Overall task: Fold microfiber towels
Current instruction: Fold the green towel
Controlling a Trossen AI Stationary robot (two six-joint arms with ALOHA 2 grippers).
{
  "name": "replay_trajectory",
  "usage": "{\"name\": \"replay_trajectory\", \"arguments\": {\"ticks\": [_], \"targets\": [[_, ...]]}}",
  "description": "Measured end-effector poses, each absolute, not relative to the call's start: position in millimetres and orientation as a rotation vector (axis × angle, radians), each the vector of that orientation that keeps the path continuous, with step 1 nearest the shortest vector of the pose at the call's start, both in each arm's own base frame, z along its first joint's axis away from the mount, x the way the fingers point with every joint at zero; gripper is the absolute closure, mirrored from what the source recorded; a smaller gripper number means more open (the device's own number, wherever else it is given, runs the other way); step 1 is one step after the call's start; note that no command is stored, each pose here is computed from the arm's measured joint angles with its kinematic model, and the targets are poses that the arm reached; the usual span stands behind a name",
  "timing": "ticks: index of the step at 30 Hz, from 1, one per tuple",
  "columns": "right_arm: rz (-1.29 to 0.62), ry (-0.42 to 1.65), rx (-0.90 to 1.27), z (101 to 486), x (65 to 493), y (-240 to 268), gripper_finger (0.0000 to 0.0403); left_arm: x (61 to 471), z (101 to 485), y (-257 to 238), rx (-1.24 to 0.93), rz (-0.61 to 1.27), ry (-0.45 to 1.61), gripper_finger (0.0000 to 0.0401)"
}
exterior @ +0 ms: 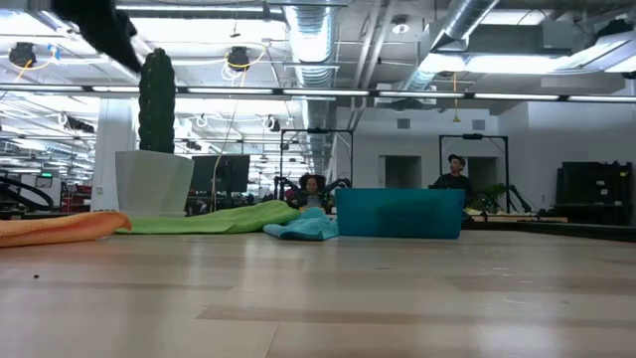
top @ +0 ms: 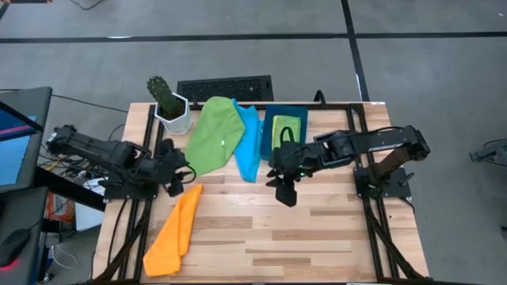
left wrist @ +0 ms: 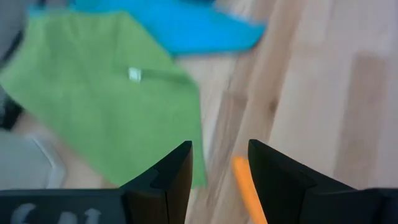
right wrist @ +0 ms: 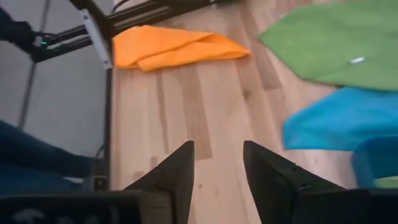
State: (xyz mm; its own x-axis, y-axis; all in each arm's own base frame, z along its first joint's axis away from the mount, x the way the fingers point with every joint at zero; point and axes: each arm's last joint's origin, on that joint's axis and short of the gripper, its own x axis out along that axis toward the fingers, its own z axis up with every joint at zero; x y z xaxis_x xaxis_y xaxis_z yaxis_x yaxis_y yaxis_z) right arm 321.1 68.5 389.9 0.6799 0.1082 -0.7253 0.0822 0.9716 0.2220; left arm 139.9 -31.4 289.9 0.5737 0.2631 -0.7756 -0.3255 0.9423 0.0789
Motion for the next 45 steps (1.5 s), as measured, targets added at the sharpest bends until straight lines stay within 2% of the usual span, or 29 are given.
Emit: {"name": "replay_trajectory", "arguments": {"ticks": [4, 8, 11, 13, 17, 20, 26, 34, 42, 45], "targets": [[-0.008, 0.814, 0.212, 390.1, 323.1, 59.7, 0.025, 142.3, 251.0, -18.3, -0.134, 0.323, 1.001, 0.0252], [-0.024, 0.81, 0.188, 390.1, 325.1, 48.3, 0.0254, 146.2, 214.4, -9.0, -0.212, 0.266, 1.008, 0.0252], [-0.039, 0.805, 0.178, 390.3, 326.4, 39.8, 0.0254, 154.9, 222.4, -0.6, -0.215, 0.293, 0.939, 0.0252], [-0.045, 0.804, 0.173, 390.3, 326.9, 35.6, 0.0253, 157.8, 224.2, 2.9, -0.287, 0.38, 0.915, 0.0252], [-0.054, 0.804, 0.155, 390.3, 327.6, 27.8, 0.0253, 172.5, 225.2, 4.0, -0.386, 0.43, 0.849, 0.0253], [-0.05, 0.804, 0.127, 390.2, 327.8, 24.3, 0.0255, 179.2, 204.0, 9.0, -0.423, 0.584, 0.964, 0.026], [-0.036, 0.813, 0.103, 389.8, 327.8, 18.0, 0.0253, 188.5, 165.6, 16.1, -0.46, 0.748, 1.164, 0.0274], [-0.016, 0.847, 0.063, 387.6, 325.5, 15.6, 0.0255, 181.8, 149.0, 18.0, -0.569, 0.721, 1.207, 0.0275], [-0.006, 0.855, 0.04, 387.1, 325.0, 15.4, 0.0253, 177.0, 150.2, 13.8, -0.527, 0.717, 1.25, 0.0275], [-0.004, 0.855, 0.035, 387.1, 325.0, 15.4, 0.0255, 172.2, 142.5, 11.8, -0.528, 0.652, 1.321, 0.0275]]}}
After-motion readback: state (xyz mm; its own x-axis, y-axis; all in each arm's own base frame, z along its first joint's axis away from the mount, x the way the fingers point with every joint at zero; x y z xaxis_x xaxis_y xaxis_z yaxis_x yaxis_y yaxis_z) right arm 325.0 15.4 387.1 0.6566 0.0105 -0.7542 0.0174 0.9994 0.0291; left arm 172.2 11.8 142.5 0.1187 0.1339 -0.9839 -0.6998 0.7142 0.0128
